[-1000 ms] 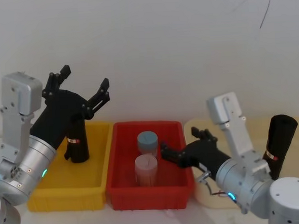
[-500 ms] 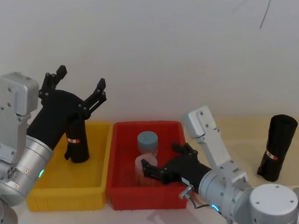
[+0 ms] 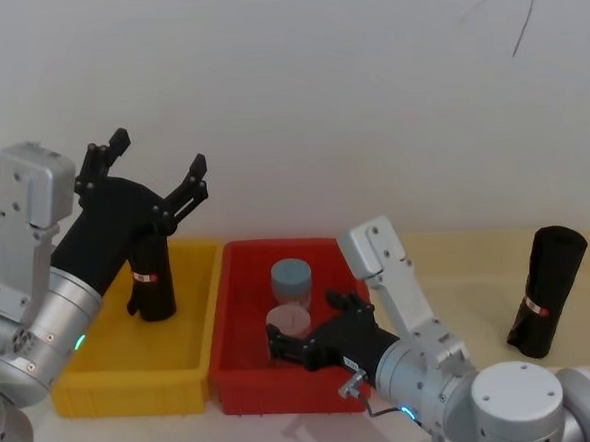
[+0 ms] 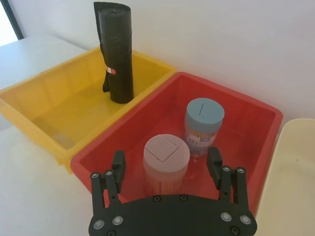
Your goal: Pick up the garbage bag with the one hand and transfer it to the other hand.
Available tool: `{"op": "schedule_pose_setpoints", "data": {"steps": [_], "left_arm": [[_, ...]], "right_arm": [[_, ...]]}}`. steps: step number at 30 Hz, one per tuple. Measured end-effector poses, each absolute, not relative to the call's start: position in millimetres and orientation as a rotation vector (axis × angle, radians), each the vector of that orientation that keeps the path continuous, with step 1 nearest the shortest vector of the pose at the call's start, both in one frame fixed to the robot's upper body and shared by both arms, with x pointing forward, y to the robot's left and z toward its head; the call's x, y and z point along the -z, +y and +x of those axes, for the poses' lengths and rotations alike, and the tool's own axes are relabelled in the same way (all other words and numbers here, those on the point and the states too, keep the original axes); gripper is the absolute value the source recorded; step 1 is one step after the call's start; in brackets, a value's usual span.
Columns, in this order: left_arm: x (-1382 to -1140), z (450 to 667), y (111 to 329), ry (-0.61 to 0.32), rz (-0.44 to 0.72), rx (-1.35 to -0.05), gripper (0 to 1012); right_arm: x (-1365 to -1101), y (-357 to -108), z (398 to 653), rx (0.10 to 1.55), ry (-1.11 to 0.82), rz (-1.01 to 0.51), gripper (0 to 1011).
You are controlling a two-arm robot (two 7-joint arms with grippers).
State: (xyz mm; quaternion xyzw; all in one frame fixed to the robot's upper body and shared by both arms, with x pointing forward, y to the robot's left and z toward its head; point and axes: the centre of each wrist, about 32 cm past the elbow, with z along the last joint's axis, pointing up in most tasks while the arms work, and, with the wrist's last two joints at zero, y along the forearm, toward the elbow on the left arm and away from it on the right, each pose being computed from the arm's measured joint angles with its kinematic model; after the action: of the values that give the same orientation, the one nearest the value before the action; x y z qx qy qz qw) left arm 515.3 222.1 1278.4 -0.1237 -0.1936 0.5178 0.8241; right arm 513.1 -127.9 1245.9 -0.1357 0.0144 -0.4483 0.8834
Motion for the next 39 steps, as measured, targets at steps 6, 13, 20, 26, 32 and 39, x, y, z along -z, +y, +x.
{"op": "schedule_pose_setpoints", "data": {"steps": [6, 13, 20, 26, 32, 39], "left_arm": [[-1278, 515, 222, -0.412, -0.263, -1.102, 1001], [-1278, 515, 222, -0.412, -0.263, -1.102, 1001], [-1278, 515, 222, -0.412, -0.263, -1.102, 1001], [-1278, 515, 222, -0.412, -0.263, -1.102, 1001], [-1278, 515, 222, -0.412, -0.263, -1.102, 1001], [-1278, 515, 222, -0.412, -0.263, -1.102, 1001]], "right_arm": [[-1244, -125, 518, 0.928, 0.051, -0.298, 1001], [-1241, -122, 527, 0.924, 0.086, -0.313, 1001], [-1238, -121, 540, 0.927, 0.130, -0.323, 1001], [-1235, -120, 550, 0.933, 0.155, -0.329, 1001], [-1233, -118, 556, 0.939, 0.163, -0.333, 963], [-1231, -116, 559, 0.946, 0.149, -0.339, 773]]}}
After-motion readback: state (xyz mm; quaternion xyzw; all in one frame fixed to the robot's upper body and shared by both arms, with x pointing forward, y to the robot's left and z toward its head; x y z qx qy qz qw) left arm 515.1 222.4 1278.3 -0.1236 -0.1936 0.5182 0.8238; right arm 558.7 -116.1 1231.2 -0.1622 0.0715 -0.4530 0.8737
